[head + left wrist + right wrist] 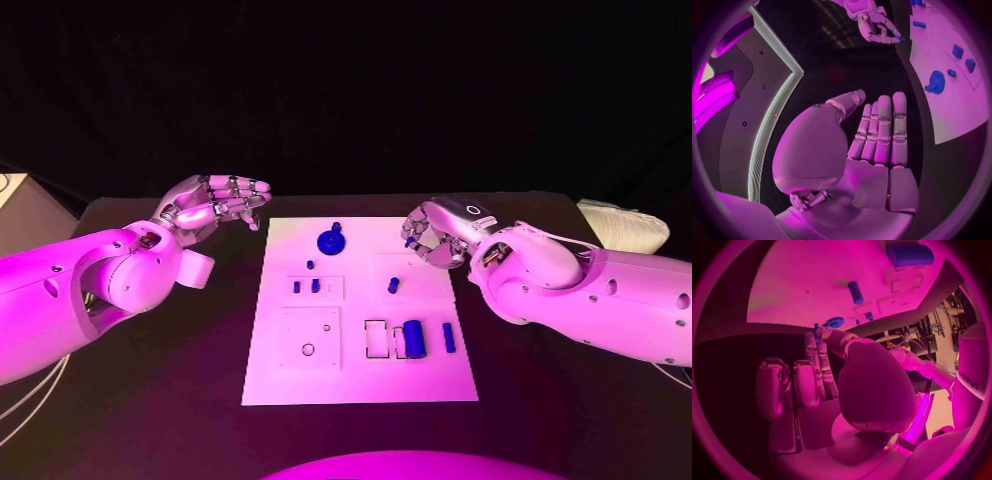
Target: Assemble the parts on the task board
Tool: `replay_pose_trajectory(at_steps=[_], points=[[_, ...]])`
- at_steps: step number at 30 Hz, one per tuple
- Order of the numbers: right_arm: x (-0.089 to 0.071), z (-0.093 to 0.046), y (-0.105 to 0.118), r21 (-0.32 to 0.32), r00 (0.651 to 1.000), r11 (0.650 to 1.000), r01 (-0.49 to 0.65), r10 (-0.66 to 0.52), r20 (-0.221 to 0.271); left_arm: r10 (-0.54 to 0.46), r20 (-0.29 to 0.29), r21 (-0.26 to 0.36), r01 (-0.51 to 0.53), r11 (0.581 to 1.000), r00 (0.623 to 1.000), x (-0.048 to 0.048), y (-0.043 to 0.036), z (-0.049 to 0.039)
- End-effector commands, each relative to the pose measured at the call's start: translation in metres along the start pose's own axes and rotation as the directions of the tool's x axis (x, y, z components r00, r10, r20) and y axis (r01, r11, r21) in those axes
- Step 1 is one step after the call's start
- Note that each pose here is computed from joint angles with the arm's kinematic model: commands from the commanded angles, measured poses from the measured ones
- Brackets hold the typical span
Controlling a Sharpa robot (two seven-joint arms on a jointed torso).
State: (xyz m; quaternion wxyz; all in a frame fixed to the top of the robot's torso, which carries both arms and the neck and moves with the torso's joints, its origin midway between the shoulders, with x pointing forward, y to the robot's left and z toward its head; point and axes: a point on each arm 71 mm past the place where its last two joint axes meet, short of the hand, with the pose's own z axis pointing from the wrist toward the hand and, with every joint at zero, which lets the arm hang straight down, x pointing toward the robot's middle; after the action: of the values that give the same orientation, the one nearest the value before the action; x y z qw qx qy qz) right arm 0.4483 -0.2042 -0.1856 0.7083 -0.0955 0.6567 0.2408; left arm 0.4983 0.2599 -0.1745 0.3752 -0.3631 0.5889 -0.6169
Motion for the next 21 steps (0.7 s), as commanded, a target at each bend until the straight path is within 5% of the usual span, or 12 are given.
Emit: replay_pose_trajectory(at_steps=[1,10,21], points=[[-0.002,-0.001,0.019,-0.056,0.998,0.997,-0.045,0.048,0.043,-0.014,-0.008,0.019,0.014,1.0,1.0,0.0044,-0.0015,0.0017],[0.019,0.003,0.067,-0.176,0.998,0.983,-0.056,0.054,-0.016,-0.035,-0.021,0.026,0.036,0.999,0.999,0.0164,-0.0016,0.0055],[0.057,0.002,0.107,-0.232,0.989,0.97,-0.078,0.046,-0.14,-0.058,-0.037,0.03,0.059,0.998,0.998,0.0287,-0.002,0.0079]])
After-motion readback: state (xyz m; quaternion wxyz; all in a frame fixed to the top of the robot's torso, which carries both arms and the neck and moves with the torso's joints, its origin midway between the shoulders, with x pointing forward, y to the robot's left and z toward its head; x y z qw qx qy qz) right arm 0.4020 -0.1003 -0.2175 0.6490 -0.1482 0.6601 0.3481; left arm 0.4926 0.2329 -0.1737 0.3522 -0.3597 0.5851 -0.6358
